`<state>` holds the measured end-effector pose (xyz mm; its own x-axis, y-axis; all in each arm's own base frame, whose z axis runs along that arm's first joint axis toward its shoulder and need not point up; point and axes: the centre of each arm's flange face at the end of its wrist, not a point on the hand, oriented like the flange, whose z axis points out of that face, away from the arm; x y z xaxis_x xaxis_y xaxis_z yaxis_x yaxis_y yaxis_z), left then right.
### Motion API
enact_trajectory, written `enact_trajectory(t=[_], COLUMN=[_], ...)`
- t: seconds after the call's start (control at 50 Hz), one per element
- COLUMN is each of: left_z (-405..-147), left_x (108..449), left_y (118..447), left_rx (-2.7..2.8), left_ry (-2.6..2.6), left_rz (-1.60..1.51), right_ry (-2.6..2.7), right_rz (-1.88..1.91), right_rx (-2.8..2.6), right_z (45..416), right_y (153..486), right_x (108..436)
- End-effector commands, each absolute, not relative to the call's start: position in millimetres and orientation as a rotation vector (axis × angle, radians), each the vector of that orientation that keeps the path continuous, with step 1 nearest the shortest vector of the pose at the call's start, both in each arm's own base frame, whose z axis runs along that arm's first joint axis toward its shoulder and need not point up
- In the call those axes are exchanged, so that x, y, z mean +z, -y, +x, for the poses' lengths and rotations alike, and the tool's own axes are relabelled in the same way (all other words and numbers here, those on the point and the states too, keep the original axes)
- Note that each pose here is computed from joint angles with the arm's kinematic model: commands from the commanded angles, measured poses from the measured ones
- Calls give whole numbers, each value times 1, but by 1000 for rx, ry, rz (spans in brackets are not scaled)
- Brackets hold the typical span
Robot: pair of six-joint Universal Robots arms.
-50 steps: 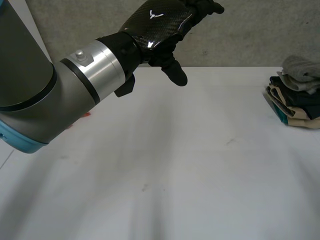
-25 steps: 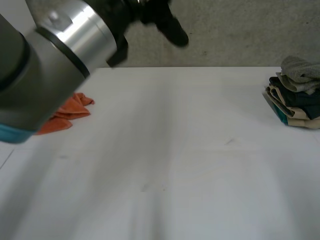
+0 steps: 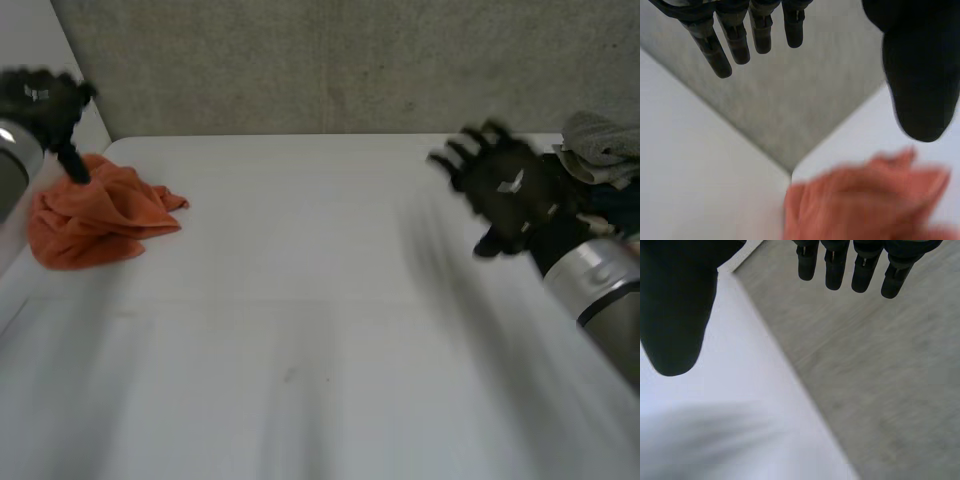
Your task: Fold the laundry.
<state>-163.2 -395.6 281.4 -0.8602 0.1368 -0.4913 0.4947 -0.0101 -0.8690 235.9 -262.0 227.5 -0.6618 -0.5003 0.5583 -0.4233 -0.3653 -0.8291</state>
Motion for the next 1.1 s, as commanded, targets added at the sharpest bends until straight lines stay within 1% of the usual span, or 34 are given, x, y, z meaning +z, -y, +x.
enact_trajectory(t=[0.02,0.04,0.1,0.14,0.2,0.26,0.32,0.36,0.4,0.42,0.46,0.48,0.52,0.54,0.56,0.58,0.62,0.64,0.7,0.72,0.78,0.8,0.86,0.88,0.9,0.96,1.02,1.08,1.1], left_z=[-135,-135,-132,-121,-110,-110,-113,-119,-135,-149,-155,-162,-168,-184,-192,-211,-228,-239,-254,-261,-277,-292,-318,-335,-343,-357,-360,-360,-360], left_x=[179,161,139,122,110,102,104,122,151,180,205,229,255,279,293,317,338,352,363,360,339,323,287,256,241,193,168,166,171], left_y=[453,461,473,485,501,506,509,511,506,496,487,475,462,443,432,408,382,361,332,320,301,285,260,245,238,220,219,220,220], left_rx=[-1817,-1821,-1829,-1830,-1846,-1856,-1882,-1930,-2005,-2075,-2137,-2208,-2289,-2384,-2438,-2550,-2660,-2740,-2819,-2820,-2768,-2721,-2600,-2477,-2415,-2175,-2034,-2018,-2039], left_ry=[-1982,-1975,-1962,-1953,-1926,-1915,-1886,-1824,-1758,-1713,-1680,-1664,-1653,-1651,-1646,-1642,-1642,-1651,-1675,-1717,-1860,-1967,-2160,-2298,-2355,-2523,-2587,-2582,-2566], left_rz=[814,871,931,945,921,926,924,903,900,891,860,827,789,770,765,758,754,761,789,817,897,974,1118,1213,1251,1296,1266,1235,1215], right_ry=[-1900,-1914,-1922,-1930,-1938,-1947,-1952,-1953,-1954,-1955,-1956,-1956,-1956,-1957,-1957,-1957,-1961,-1963,-1964,-1967,-1981,-1983,-1999,-2005,-2015,-2044,-2061,-2074,-2088], right_rz=[-1348,-1347,-1346,-1345,-1340,-1338,-1337,-1336,-1335,-1334,-1332,-1332,-1332,-1331,-1331,-1328,-1324,-1320,-1310,-1302,-1290,-1286,-1265,-1258,-1249,-1221,-1214,-1210,-1198], right_rx=[-2079,-2067,-2057,-2050,-2054,-2050,-2049,-2050,-2053,-2053,-2056,-2056,-2056,-2056,-2057,-2060,-2064,-2066,-2071,-2072,-2087,-2095,-2129,-2135,-2145,-2170,-2169,-2152,-2132], right_z=[241,241,240,239,237,236,236,236,235,235,234,234,234,234,234,234,234,233,233,233,231,231,228,228,226,221,219,219,219], right_y=[253,252,250,250,251,251,251,252,252,252,253,253,253,253,253,253,253,253,254,254,255,256,257,258,259,263,264,263,262], right_x=[185,182,180,178,177,175,175,175,175,175,175,175,175,175,175,176,177,178,179,180,183,184,190,191,191,194,193,192,192])
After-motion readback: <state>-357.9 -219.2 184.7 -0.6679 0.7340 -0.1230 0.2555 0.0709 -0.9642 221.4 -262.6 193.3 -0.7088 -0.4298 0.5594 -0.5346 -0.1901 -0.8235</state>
